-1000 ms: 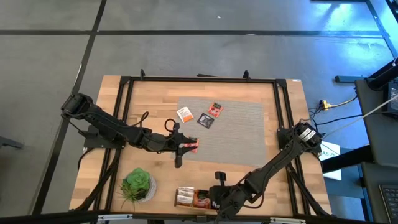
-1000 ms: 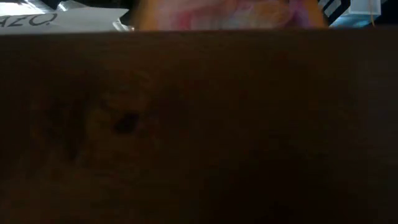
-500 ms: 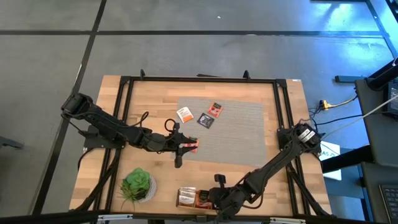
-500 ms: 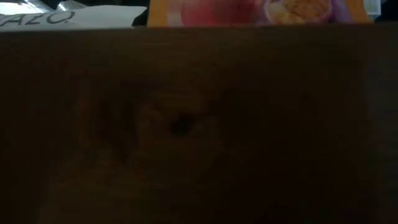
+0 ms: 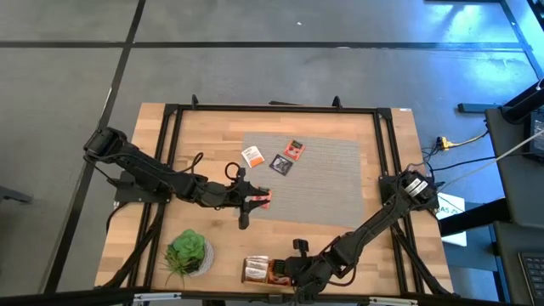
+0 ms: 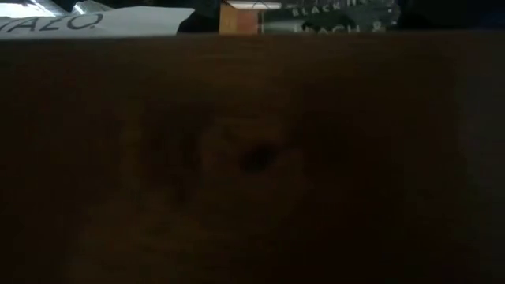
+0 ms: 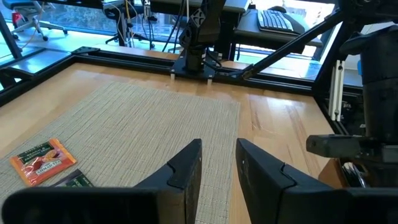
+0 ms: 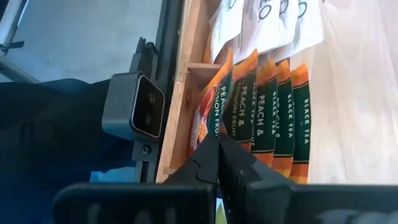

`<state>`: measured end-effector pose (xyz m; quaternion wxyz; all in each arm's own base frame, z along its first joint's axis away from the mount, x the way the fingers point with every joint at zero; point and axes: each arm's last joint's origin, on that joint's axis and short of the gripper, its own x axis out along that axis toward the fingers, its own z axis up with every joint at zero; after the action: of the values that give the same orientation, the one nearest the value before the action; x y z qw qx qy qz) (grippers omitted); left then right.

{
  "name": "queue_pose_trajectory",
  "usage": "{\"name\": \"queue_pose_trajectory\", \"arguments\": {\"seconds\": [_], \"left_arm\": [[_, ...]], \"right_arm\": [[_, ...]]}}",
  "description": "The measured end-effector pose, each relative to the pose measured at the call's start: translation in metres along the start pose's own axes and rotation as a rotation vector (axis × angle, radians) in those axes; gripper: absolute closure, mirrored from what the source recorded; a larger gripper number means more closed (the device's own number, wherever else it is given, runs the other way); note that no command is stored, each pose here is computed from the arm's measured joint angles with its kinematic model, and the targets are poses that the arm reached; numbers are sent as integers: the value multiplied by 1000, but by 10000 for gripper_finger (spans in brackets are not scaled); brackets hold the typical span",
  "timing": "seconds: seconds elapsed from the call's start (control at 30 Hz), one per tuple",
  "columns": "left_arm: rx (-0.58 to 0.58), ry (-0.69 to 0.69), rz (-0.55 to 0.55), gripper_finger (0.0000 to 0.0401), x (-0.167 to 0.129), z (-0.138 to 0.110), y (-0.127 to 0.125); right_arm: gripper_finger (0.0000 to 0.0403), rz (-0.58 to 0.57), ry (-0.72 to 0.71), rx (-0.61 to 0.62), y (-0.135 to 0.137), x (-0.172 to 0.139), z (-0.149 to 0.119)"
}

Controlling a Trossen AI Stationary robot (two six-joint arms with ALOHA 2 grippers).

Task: Pick & Place Tea
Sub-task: Put the orange tea bag into the middle section of the wooden organizer

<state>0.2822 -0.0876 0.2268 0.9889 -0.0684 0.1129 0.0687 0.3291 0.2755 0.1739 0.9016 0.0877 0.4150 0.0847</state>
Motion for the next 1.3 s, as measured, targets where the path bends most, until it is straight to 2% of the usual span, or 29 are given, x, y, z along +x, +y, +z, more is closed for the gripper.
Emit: {"name": "queue_pose_trajectory", "arguments": {"seconds": [0.33,0.53,0.9,1.07,1.3], "left_arm": [[0,0,0,304,0,0,0],[2,2,1,306,0,0,0],[2,3,1,304,0,0,0],[2,2,1,305,0,0,0],[45,0,1,305,0,0,0]], "right_arm": [[396,-8,-9,0,0,3,-1],[391,41,-4,12,-5,10,-8],[316,55,26,-16,-7,8,-8],[280,47,80,27,-17,8,-5],[272,74,115,42,-29,9,2]]}}
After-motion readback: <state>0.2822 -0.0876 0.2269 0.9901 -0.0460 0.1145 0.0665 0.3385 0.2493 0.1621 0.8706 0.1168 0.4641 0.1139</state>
